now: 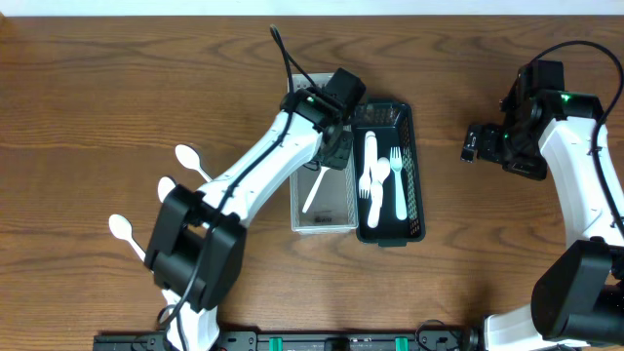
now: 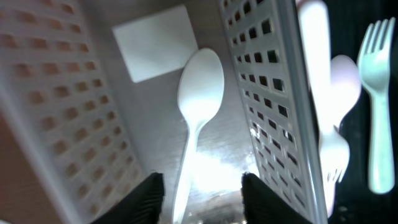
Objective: Pack container
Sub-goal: 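Carry the spoon into the white tray and release it, then move the left gripper back to the next white spoon and grasp it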
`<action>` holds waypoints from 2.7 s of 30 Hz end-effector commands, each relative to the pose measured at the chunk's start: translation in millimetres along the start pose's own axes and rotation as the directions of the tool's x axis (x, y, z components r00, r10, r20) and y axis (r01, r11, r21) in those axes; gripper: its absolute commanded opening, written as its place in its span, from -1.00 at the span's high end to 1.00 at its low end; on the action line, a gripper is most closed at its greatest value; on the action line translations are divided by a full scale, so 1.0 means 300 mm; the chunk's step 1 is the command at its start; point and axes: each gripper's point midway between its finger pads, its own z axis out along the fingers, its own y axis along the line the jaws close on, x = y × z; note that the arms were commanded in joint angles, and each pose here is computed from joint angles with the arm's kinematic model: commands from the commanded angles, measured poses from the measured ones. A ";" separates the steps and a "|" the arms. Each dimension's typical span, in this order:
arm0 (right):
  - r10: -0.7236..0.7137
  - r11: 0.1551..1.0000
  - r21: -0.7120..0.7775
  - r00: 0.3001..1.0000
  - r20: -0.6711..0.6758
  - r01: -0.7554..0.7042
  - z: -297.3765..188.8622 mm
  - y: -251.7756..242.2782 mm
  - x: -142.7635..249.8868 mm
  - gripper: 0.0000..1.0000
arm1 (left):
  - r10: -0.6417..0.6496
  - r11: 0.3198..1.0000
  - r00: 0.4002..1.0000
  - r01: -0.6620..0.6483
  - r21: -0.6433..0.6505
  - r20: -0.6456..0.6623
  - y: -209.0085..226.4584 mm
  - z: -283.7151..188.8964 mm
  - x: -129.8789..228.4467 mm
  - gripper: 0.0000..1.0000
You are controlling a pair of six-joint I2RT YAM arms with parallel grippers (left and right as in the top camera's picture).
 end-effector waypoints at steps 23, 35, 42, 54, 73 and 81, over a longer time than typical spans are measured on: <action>-0.001 1.000 -0.002 1.000 -0.001 0.001 0.001 0.007 0.001 -0.98 | -0.802 0.575 0.588 0.808 -0.130 0.103 0.889 -0.189 0.171 -0.71; -0.002 1.000 -0.002 1.000 -0.001 0.002 0.001 0.006 0.002 -0.99 | -0.766 0.643 0.629 0.746 -0.173 -0.134 0.857 0.124 0.232 -0.72; -0.002 1.000 -0.002 1.000 -0.001 0.002 0.001 0.006 0.002 -0.99 | -0.755 0.656 0.633 0.731 -0.189 -0.172 0.862 0.201 0.250 -0.71; -0.003 1.000 -0.001 1.000 -0.003 0.003 0.001 0.006 0.003 -0.99 | -0.723 0.690 0.654 0.697 -0.194 -0.222 0.857 0.260 0.277 -0.71; -0.003 1.000 -0.001 1.000 -0.003 0.003 0.001 0.006 0.004 -0.98 | -0.723 0.690 0.650 0.696 -0.199 -0.232 0.853 0.256 0.286 0.61; -0.006 1.000 -0.001 1.000 -0.002 0.006 0.001 0.006 0.003 -0.98 | -0.723 0.690 0.649 0.695 -0.201 -0.236 0.851 0.253 0.290 0.84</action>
